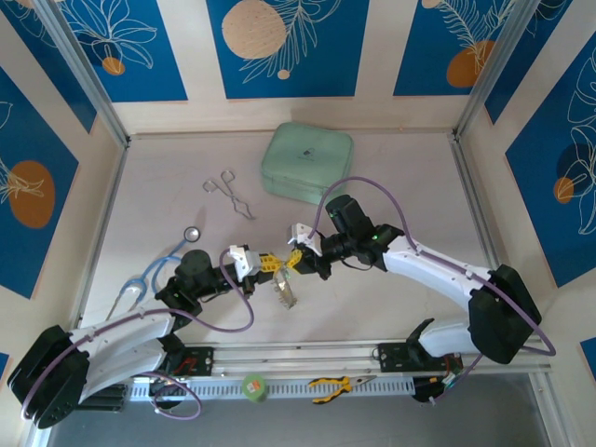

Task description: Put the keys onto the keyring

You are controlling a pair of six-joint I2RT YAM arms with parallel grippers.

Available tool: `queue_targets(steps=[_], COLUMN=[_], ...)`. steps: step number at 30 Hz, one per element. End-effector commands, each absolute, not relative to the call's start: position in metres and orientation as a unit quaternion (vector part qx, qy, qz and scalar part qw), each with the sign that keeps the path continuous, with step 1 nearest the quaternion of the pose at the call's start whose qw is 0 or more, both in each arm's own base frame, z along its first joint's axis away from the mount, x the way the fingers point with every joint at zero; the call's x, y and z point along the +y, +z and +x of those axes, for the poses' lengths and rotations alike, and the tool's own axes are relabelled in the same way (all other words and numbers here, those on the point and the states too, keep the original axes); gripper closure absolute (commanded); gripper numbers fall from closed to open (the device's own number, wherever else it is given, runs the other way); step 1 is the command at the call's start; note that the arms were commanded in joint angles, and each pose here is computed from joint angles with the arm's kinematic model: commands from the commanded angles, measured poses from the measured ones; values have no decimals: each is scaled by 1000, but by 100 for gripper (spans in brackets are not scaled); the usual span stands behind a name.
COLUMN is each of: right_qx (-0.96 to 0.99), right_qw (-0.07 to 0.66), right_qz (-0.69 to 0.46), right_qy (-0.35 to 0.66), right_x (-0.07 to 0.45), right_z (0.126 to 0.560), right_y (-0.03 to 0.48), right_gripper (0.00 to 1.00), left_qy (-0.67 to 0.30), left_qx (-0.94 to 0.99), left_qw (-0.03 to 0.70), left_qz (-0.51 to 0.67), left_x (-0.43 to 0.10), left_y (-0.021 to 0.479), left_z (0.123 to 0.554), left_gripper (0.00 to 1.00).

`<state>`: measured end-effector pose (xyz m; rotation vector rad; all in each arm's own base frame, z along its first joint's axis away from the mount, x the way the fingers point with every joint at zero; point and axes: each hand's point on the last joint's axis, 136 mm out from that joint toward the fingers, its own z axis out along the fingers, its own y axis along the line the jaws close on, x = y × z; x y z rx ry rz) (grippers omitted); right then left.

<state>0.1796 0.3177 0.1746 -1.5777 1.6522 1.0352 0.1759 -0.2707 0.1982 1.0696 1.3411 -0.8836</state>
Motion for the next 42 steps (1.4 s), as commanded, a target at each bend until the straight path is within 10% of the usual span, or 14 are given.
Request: queue_targets(steps=[1, 42], right_qx=[617, 640], right_qw=[299, 303], right_qz=[-604, -582], right_qy=[406, 399], right_x=[322, 323], right_z=[174, 176], right_y=[179, 151], right_gripper=[97, 58], left_qy=[-387, -385], left_qx=[530, 529], left_qw=[597, 599], left_qz=[461, 461], left_x=[-275, -275], left_y=[226, 227], left_z=[172, 172], left_gripper=[100, 100])
